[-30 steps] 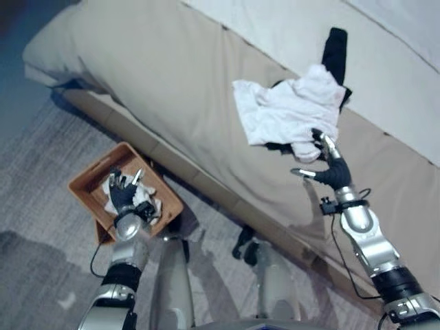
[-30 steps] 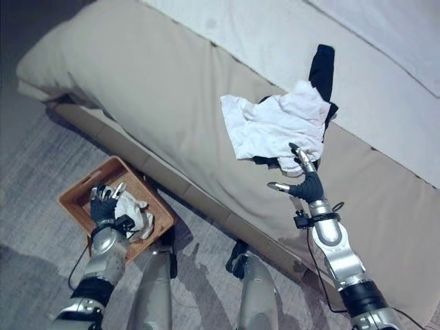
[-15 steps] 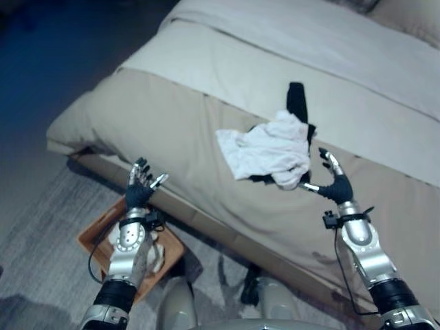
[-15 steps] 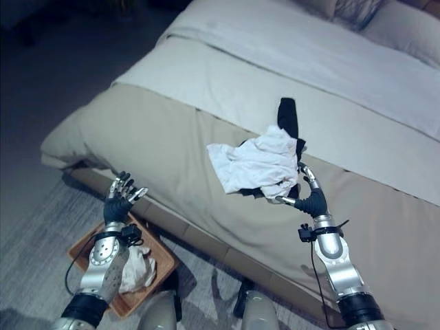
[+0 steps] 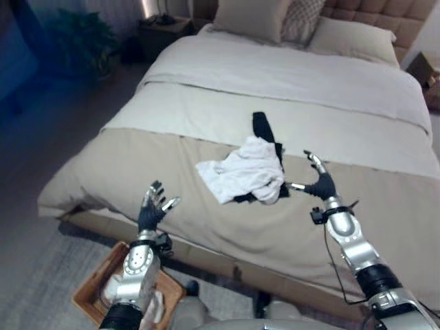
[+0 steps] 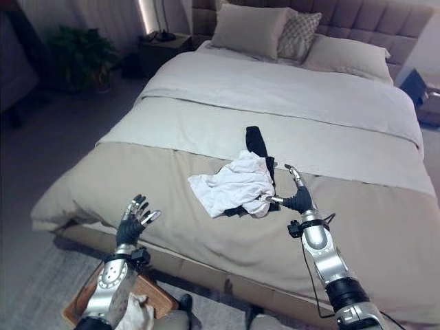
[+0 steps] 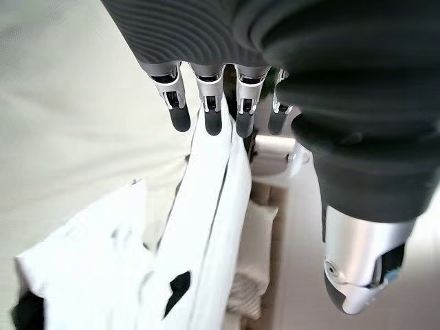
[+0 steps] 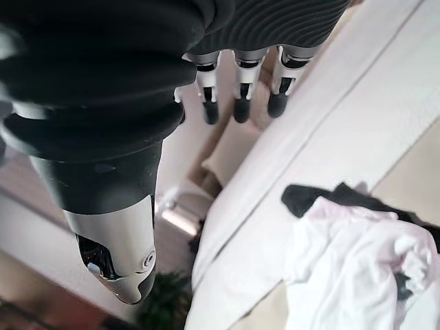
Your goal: Pick up clothes into the bucket
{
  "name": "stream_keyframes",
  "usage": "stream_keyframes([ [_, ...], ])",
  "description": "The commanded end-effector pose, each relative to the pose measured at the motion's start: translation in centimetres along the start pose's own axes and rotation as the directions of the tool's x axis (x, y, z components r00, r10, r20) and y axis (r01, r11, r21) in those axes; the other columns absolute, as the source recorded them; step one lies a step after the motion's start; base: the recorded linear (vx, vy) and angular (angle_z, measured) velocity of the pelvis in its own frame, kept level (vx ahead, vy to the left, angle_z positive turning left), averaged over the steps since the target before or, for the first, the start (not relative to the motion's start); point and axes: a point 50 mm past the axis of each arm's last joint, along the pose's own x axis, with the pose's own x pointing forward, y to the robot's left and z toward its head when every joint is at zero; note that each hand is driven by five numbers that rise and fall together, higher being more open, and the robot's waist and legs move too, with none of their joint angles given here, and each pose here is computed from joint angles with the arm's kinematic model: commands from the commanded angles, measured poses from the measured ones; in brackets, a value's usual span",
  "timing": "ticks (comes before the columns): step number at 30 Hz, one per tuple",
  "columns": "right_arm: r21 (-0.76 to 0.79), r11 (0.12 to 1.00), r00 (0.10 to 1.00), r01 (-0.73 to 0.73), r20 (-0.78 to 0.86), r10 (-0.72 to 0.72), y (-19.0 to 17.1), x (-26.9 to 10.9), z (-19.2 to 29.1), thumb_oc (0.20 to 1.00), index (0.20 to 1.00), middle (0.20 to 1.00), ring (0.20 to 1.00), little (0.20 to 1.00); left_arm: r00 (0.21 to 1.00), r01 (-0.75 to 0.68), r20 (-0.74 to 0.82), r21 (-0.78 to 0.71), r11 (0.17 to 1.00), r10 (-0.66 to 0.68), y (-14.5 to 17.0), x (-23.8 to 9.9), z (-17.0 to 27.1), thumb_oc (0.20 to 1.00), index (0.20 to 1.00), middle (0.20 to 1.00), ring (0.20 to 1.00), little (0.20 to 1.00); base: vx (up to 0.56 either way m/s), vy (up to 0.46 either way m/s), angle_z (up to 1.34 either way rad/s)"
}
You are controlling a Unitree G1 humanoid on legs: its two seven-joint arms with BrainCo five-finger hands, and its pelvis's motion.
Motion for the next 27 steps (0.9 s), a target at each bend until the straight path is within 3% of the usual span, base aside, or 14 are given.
stream_keyframes([
  [1,-0.096,0.994,0.982,0.059,0.187,-0.040,-0.9,4.1,5.0,1.000,1.000,1.000,1.000,1.000,0.980,0.073,0.180,0.085,0.994,-0.087,0.0,0.7,3.8,1.000,1.000,1.000,1.000,1.000,-0.26,0.137,-0.40],
  [5,-0.161,0.982,0.967,0.097,0.248,-0.055,-1.0,5.9,7.3,1.000,1.000,1.000,1.000,1.000,0.968,0.094,0.224,0.079,0.992,-0.110,-0.3,0.8,4.8,1.000,1.000,1.000,1.000,1.000,-0.22,0.097,-0.24],
  [12,-0.319,0.905,0.922,0.281,0.350,-0.163,-4.8,9.4,11.5,1.000,1.000,1.000,1.000,1.000,0.944,0.145,0.288,0.074,0.987,-0.160,-0.9,0.7,6.7,1.000,1.000,1.000,1.000,1.000,-0.12,0.043,0.04],
  [21,-0.463,0.717,0.839,0.522,0.430,-0.333,-11.6,12.2,16.6,1.000,1.000,1.000,1.000,1.000,0.918,0.145,0.343,0.180,0.973,-0.201,-1.8,0.7,8.0,1.000,1.000,1.000,1.000,1.000,-0.06,0.000,0.12],
  [27,-0.513,0.627,0.803,0.587,0.469,-0.368,-13.4,12.7,18.8,1.000,1.000,1.000,1.000,1.000,0.932,0.116,0.311,0.232,0.966,-0.186,-1.7,0.9,7.3,1.000,1.000,1.000,1.000,1.000,-0.01,0.010,0.09],
])
